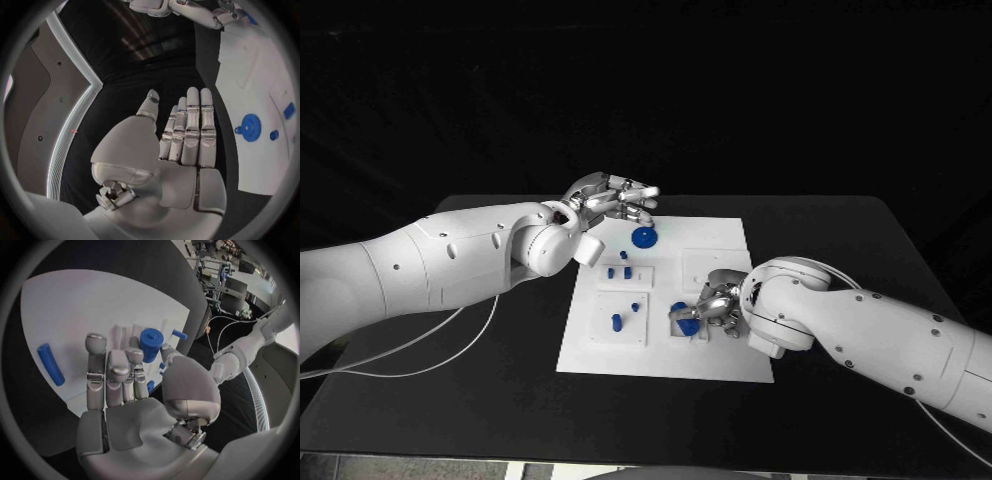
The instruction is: Assemble the parts on the task board
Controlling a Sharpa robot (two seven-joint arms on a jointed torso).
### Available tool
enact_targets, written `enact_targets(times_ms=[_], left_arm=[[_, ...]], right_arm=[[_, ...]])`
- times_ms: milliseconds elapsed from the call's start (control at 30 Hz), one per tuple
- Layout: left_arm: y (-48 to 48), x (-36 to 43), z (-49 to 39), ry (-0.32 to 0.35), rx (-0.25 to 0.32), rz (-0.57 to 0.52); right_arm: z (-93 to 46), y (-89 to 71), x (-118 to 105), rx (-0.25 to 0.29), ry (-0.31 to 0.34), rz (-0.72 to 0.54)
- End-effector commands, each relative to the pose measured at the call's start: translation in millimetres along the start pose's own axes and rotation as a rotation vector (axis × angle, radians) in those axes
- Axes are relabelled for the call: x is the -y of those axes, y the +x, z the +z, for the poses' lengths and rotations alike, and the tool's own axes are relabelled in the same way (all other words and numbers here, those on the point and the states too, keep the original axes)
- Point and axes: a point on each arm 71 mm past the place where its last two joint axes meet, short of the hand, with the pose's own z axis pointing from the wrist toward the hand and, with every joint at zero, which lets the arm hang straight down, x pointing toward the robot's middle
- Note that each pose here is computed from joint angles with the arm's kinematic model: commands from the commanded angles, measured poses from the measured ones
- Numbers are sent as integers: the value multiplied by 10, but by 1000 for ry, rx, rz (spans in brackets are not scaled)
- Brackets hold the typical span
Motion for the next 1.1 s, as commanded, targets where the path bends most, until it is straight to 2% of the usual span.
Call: enact_targets(times_ms=[33,500,1100], left_arm=[[23,9,4,5,-19,-2],[10,8,-1,6,-19,4],[4,8,-1,5,-18,6]], right_arm=[[15,81,25,-40,-1,-20],[-80,84,72,-34,-30,-11],[-221,-43,48,11,-68,7]])
